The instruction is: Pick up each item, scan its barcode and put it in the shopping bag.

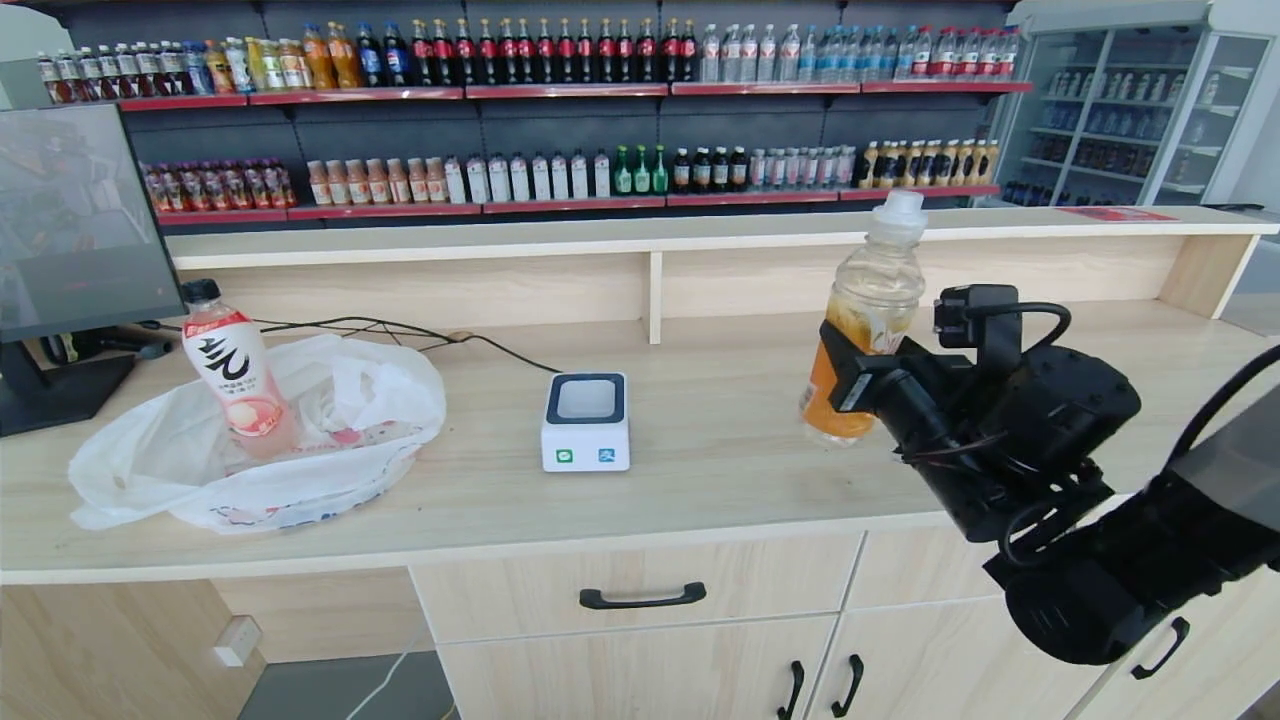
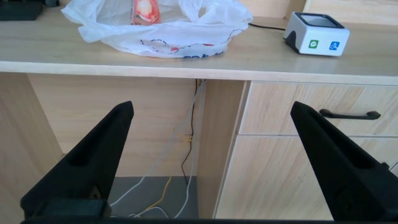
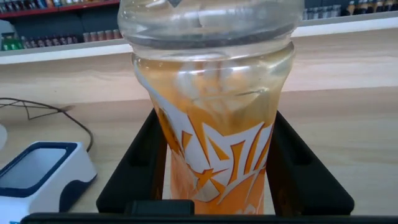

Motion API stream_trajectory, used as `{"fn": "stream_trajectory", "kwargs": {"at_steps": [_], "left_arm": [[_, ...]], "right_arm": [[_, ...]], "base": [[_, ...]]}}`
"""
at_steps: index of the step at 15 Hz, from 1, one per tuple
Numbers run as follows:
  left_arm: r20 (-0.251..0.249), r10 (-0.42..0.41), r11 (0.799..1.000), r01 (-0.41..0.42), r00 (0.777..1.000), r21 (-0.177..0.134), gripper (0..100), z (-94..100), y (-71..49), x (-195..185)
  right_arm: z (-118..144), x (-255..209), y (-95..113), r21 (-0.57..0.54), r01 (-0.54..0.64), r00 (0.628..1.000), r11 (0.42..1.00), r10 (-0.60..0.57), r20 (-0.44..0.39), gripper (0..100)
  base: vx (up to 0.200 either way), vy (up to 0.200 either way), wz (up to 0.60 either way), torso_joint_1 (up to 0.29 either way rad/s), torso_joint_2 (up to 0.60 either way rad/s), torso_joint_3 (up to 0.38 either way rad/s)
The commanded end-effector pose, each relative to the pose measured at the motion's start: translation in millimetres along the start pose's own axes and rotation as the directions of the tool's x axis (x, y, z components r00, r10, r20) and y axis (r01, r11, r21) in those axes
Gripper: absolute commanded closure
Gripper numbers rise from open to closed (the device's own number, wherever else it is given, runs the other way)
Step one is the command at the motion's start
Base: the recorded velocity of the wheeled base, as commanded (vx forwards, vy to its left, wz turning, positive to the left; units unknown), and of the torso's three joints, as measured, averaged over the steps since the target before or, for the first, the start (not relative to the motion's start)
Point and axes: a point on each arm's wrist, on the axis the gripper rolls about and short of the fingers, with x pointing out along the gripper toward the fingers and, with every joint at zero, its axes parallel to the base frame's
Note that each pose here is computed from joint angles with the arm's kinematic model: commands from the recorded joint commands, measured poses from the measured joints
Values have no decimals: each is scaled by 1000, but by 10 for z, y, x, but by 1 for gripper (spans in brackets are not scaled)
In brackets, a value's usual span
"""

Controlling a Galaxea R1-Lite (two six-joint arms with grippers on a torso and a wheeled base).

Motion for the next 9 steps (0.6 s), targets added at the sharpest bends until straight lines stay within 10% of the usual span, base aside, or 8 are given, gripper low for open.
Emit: {"fn": "stream_trajectory", "kwargs": {"at_steps": [1, 9], "left_arm": [[1, 0, 1000, 0, 1000, 0, 0, 0, 0, 0], [-5, 0, 1000, 0, 1000, 2, 0, -6, 0, 0]], "right_arm": [[436, -521, 202, 43, -109, 993, 993, 108, 41, 100], [769, -1074, 132, 81, -168, 983, 982, 161, 85, 100]], "base": [[0, 0, 0, 0, 0, 0], [0, 0, 0, 0, 0, 0]]}}
